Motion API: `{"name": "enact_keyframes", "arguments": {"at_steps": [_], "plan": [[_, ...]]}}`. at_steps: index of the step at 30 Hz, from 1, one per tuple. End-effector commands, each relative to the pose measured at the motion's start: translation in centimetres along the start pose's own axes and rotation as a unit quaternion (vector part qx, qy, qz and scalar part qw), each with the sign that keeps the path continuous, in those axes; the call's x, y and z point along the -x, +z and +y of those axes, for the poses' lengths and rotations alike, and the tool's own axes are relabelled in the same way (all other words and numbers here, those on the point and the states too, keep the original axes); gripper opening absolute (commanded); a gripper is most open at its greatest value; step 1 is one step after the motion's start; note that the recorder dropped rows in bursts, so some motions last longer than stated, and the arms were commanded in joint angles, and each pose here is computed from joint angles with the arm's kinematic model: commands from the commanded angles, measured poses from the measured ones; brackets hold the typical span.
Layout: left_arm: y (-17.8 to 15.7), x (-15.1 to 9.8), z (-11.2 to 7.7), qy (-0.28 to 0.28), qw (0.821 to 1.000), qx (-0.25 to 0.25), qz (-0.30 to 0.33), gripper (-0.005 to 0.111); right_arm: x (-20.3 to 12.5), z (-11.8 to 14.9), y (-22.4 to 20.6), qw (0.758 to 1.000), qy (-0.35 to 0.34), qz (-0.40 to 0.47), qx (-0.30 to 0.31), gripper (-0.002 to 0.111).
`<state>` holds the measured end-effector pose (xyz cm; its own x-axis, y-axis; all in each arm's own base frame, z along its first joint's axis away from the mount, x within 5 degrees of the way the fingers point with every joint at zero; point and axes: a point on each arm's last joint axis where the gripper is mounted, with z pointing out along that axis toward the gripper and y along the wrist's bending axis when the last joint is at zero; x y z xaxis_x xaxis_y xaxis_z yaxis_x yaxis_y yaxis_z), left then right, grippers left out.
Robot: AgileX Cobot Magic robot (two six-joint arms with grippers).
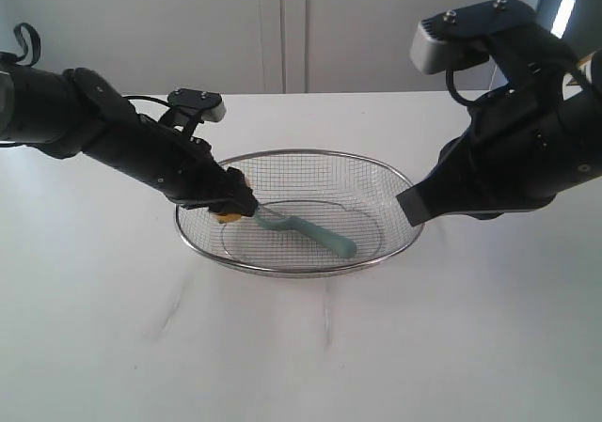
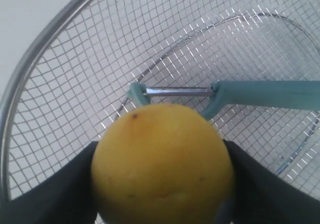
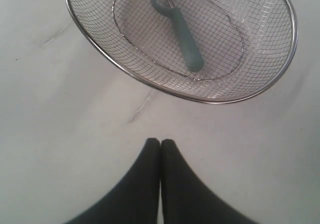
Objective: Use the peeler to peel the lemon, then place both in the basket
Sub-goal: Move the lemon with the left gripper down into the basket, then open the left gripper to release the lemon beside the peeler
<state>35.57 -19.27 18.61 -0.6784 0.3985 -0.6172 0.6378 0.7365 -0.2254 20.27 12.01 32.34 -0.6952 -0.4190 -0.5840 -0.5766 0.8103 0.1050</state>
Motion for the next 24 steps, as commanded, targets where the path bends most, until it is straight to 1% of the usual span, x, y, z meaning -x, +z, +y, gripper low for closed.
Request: {"name": "enact_keyframes", "arguments": {"at_steps": [1,4,6,7,8,9,10,13,16,19,24], "plan": [[0.3,0.1,-0.1,0.005,1.000,-0.003,-0.003,0.000,-0.1,0.0,-0.1,1.000,-0.002,-0.003,-0.002,0.000],[0.9,-0.2,0.1,0.002,1.000,-0.004,0.006,0.001,-0.1,0.0,-0.1,1.000,-0.002,-0.003,-0.002,0.000],[1.3,-0.5,0.2,0.006,1.000,-0.004,0.012,0.007,-0.1,0.0,-0.1,1.000,-0.002,-0.003,-0.002,0.000],[1.4,-0.6,0.3,0.013,1.000,-0.004,0.014,0.012,-0.1,0.0,-0.1,1.000,-0.002,-0.003,-0.002,0.000],[1.7,-0.7,0.3,0.019,1.000,-0.005,0.017,0.023,-0.1,0.0,-0.1,1.000,-0.002,-0.003,-0.002,0.000],[1.7,-0.8,0.3,0.022,1.000,-0.005,0.018,0.028,-0.1,0.0,-0.1,1.000,-0.002,-0.003,-0.002,0.000],[1.7,-0.8,0.3,0.023,1.000,-0.005,0.018,0.037,-0.1,0.0,-0.1,1.000,-0.002,-0.003,-0.002,0.000],[1.7,-0.8,0.4,0.023,1.000,-0.003,0.017,0.053,-0.1,0.0,-0.1,1.000,-0.002,-0.003,-0.002,0.000],[1.7,-0.7,0.4,0.023,1.000,-0.002,0.015,0.065,-0.1,0.0,-0.1,1.000,-0.002,-0.003,-0.002,0.000],[1.4,-0.4,0.3,0.023,1.000,-0.002,0.011,0.068,-0.1,0.0,-0.1,1.000,-0.002,-0.003,-0.002,0.000],[0.6,0.2,-0.1,0.014,1.000,-0.006,-0.007,0.068,-0.1,0.0,-0.1,1.000,-0.002,-0.003,-0.002,0.000]]}}
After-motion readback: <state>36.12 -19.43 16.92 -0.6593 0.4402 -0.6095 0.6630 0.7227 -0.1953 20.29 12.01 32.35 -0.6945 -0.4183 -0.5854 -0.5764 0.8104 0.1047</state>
